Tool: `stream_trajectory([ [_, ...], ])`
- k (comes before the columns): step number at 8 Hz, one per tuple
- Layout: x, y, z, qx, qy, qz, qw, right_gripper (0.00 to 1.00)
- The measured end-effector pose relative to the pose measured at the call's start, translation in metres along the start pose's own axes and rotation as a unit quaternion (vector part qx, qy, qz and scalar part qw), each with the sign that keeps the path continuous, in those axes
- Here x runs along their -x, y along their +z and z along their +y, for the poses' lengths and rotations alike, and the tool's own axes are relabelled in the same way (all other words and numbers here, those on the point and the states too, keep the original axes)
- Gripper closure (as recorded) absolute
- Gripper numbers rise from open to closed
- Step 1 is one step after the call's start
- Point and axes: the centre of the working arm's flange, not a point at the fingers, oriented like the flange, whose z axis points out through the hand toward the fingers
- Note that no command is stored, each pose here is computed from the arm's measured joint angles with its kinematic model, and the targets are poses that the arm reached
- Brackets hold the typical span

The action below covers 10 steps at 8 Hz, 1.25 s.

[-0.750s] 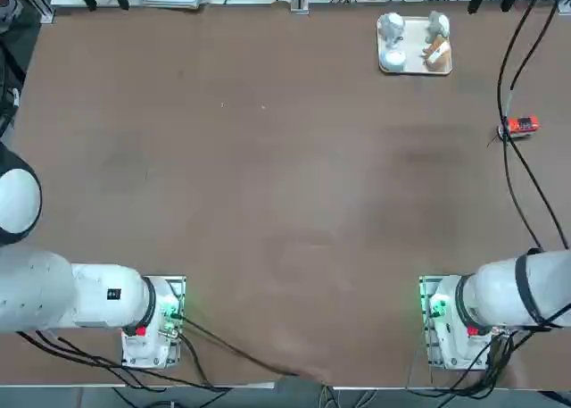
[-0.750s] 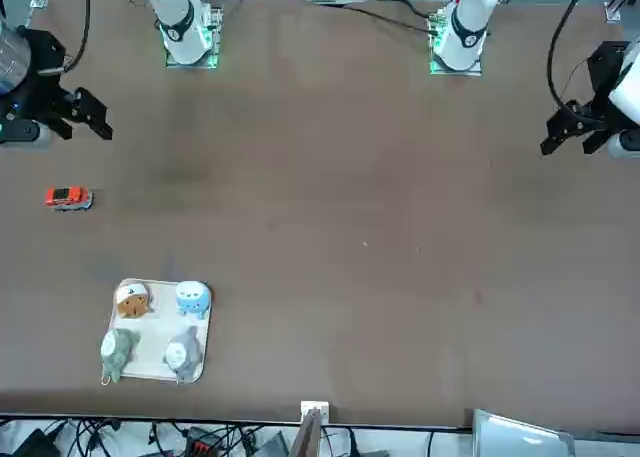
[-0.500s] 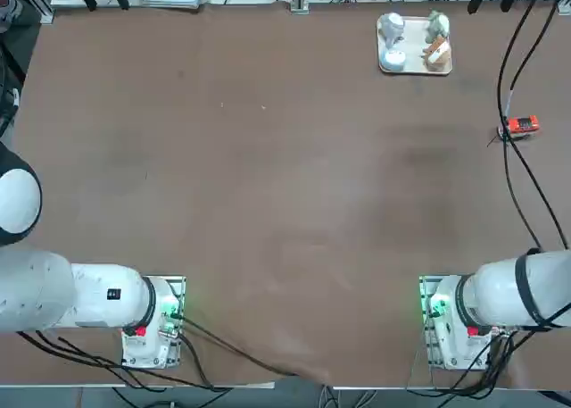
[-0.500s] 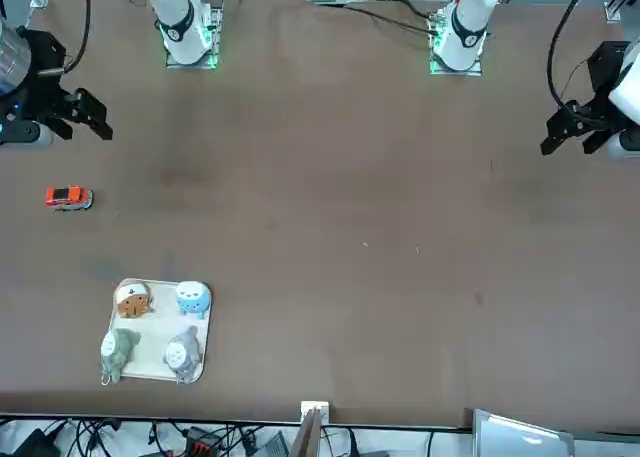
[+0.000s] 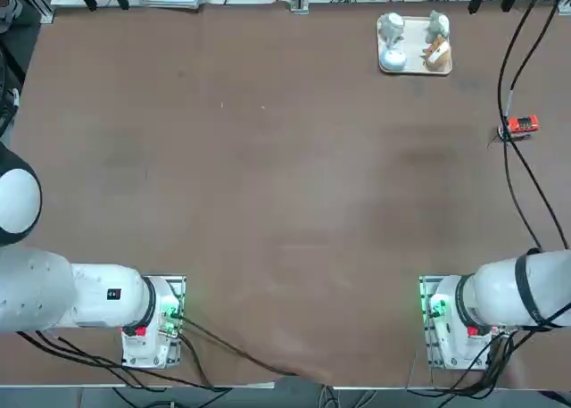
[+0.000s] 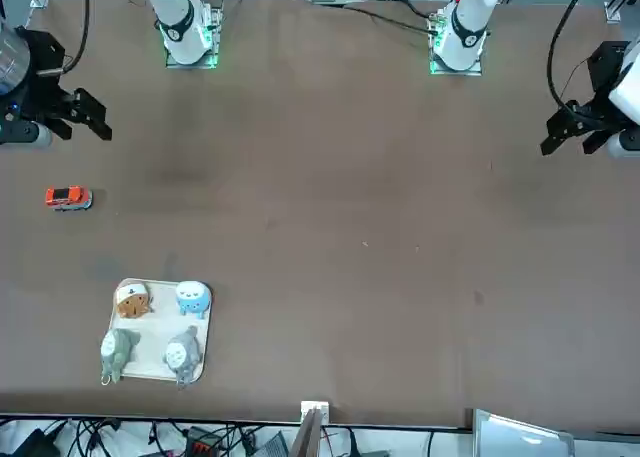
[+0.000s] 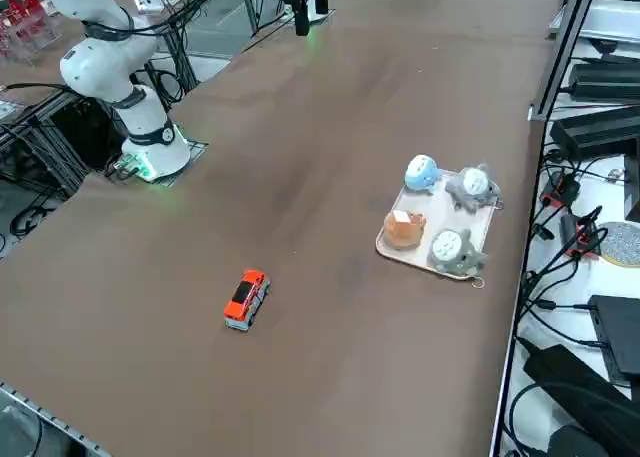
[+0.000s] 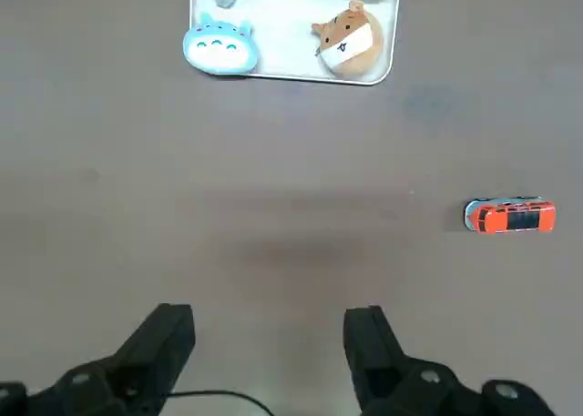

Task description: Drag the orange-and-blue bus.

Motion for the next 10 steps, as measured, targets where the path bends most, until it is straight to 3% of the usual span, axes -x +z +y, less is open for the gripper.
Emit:
stream_trajectory([
  [6, 0.002, 0.003, 0.001, 0.001, 0.001, -0.012, 1.000, 0.00],
  [8, 0.009, 0.007, 0.003, 0.003, 0.002, -0.042, 0.999, 0.00],
  [10, 0.022, 0.016, 0.016, 0.024, 0.017, -0.102, 0.994, 0.00],
])
